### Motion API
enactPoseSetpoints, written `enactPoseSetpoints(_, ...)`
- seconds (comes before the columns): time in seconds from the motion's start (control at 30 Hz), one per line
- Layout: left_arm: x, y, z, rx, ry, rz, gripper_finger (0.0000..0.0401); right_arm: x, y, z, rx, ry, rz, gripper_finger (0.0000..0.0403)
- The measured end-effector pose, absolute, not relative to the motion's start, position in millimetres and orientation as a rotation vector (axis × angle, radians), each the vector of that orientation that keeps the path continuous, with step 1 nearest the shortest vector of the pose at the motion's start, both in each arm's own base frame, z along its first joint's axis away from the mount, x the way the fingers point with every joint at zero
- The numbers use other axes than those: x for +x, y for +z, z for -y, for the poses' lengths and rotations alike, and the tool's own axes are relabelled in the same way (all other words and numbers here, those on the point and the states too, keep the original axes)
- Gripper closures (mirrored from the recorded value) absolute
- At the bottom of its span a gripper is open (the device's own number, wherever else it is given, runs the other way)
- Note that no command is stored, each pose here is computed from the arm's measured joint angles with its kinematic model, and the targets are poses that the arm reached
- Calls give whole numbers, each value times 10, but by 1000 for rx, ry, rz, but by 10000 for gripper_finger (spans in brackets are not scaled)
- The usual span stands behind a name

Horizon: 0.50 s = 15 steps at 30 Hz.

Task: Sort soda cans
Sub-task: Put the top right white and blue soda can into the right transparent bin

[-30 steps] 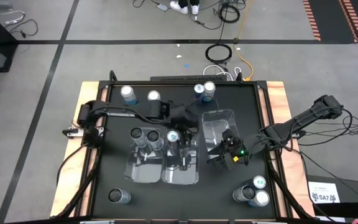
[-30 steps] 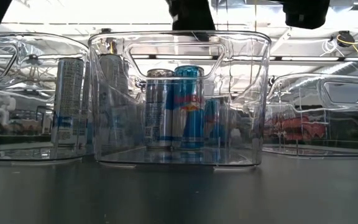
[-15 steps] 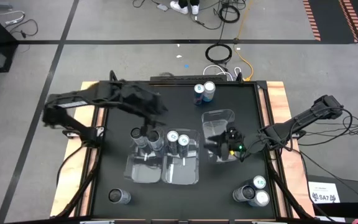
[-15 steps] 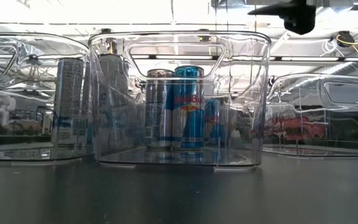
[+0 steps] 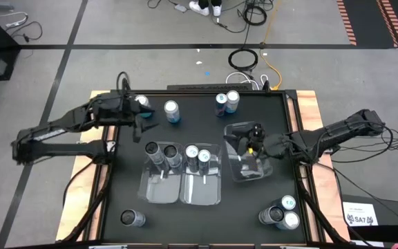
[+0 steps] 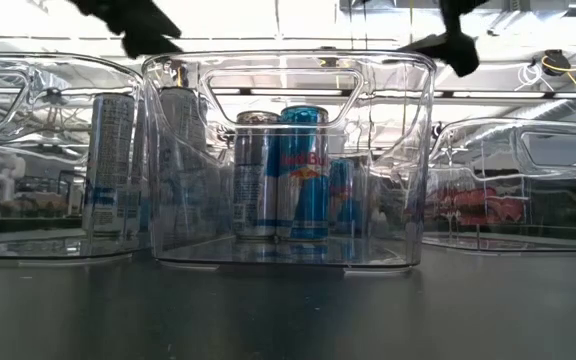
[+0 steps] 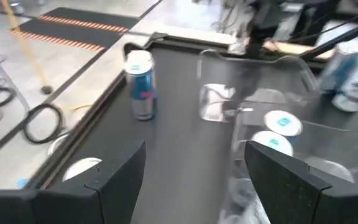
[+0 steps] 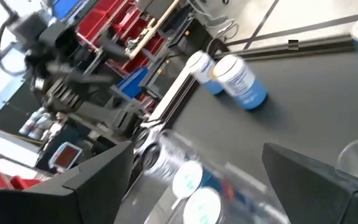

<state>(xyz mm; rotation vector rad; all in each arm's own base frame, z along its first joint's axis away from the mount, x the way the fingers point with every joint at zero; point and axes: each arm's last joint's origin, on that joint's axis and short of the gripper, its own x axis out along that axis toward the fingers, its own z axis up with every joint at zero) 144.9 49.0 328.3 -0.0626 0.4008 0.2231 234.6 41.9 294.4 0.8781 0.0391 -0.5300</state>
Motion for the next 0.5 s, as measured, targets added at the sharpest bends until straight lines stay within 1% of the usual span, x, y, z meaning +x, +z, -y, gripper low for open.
enactPoseSetpoints(0.2,1206,3100,-568,-90,245,-335,117,2423,3107,24,825,-558,-29,53)
enactPoseSetpoints(0.3,1125,3022,-614,-104,270,-325,117,2401,3274,307,809,-641,-24,53)
enactPoseSetpoints(0.37,1100,2980,-639,-110,259,-325,117,2361,3373,509,829,-737,-68,55)
enactPoseSetpoints(0.5,1073,2914,-681,-126,236,-332,117,2317,3473,920,867,-926,-291,63)
